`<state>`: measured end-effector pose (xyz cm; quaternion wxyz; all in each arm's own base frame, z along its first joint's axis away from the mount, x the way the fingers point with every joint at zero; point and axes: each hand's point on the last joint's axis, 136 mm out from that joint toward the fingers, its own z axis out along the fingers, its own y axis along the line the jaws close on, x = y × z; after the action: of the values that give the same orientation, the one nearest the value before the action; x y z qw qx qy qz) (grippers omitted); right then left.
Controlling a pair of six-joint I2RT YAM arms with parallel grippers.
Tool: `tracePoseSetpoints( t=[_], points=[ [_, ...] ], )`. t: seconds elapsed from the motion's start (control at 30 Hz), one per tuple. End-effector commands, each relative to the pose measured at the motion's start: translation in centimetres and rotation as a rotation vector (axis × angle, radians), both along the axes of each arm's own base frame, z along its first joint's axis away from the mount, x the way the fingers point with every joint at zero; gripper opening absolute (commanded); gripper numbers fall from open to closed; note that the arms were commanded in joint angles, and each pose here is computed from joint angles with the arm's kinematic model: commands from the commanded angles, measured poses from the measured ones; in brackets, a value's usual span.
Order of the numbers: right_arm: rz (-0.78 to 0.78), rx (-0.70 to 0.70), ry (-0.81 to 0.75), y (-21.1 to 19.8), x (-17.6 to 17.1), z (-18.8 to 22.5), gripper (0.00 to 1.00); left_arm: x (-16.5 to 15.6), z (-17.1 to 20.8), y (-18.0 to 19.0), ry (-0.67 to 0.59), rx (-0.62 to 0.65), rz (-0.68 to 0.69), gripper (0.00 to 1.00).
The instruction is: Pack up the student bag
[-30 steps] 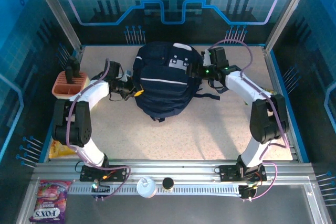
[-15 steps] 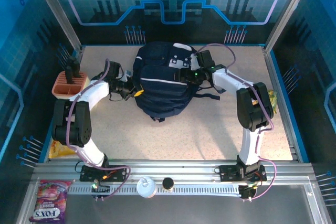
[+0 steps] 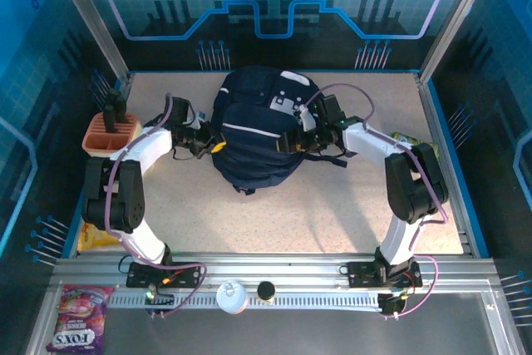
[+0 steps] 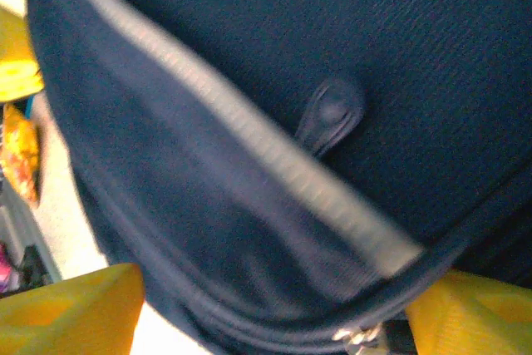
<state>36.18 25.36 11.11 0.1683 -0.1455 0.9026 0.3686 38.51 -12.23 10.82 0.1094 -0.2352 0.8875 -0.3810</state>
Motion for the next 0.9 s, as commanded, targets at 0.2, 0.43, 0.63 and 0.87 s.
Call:
tracePoseSetpoints(
  t=[0.2,0.43,0.63,0.87],
  points=[
    [0.056,-0.112,-0.072,-1.4,-2.1,0.2,0.78,1.1,1.2,0.2,-0.033,-0.011,0.046,0.11],
    [0.032,-0.239,-0.193,-3.2,-1.7,-0.7,0.71,1.0,1.3,0.1,-0.03,-0.012,0.04,0.12],
    [0.076,-0.273,-0.248,-2.1,-2.4,-1.0,0.6,1.0,1.2,0.1,-0.024,-0.019,0.042,0.12],
    [0.059,-0.322,-0.241,-1.9,-1.5,-1.9,0.44,0.9,1.3,0.0,-0.024,-0.023,0.04,0.13]
  ],
)
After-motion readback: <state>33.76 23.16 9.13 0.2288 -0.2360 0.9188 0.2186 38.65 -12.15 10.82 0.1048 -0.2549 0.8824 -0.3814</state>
